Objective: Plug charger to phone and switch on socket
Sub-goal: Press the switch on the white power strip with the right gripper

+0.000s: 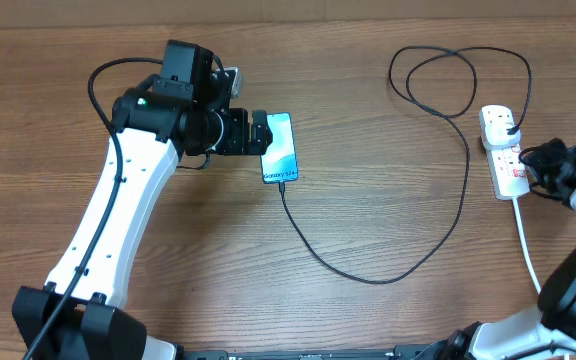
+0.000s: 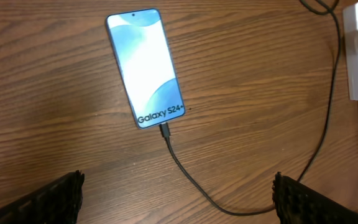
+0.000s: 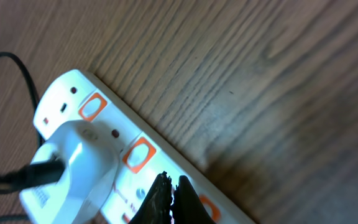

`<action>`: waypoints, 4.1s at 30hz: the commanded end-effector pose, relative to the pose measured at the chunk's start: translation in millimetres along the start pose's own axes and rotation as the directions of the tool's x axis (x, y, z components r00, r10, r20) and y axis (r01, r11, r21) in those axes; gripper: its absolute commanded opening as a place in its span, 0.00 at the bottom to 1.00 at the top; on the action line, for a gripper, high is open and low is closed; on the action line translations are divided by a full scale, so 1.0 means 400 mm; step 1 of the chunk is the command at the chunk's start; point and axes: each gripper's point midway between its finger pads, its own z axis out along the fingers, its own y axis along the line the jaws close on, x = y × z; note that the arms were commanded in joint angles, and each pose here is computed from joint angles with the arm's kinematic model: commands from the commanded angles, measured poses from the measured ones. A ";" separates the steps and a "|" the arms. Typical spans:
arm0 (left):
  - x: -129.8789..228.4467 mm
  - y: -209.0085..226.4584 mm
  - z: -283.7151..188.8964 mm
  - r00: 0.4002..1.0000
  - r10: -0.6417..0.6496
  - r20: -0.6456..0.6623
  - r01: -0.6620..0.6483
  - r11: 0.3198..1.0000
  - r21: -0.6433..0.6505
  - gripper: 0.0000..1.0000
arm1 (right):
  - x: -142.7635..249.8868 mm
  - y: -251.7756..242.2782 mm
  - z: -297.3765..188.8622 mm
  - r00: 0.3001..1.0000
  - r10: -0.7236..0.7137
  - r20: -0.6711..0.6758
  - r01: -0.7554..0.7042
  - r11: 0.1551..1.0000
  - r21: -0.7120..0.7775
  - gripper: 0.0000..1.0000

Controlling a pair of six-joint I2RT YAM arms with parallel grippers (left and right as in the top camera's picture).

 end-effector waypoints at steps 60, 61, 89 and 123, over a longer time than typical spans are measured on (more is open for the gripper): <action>-0.007 -0.017 -0.013 0.998 0.049 0.026 -0.049 0.999 -0.009 1.00 | -0.009 0.086 0.095 0.997 -0.061 0.046 0.066 0.992 -0.109 0.04; -0.007 -0.017 -0.013 0.998 0.049 0.026 -0.049 0.999 -0.009 1.00 | -0.010 0.087 0.095 0.997 -0.062 0.049 0.067 0.992 -0.110 0.04; -0.007 -0.014 -0.013 0.998 0.049 0.027 -0.049 0.999 -0.016 1.00 | 0.113 0.140 0.113 0.988 -0.095 -0.121 0.072 0.980 -0.183 0.04; 0.001 -0.008 -0.012 0.999 0.044 0.014 -0.044 0.999 -0.026 1.00 | 0.246 0.199 0.085 0.934 -0.199 -0.298 0.104 0.946 -0.306 0.04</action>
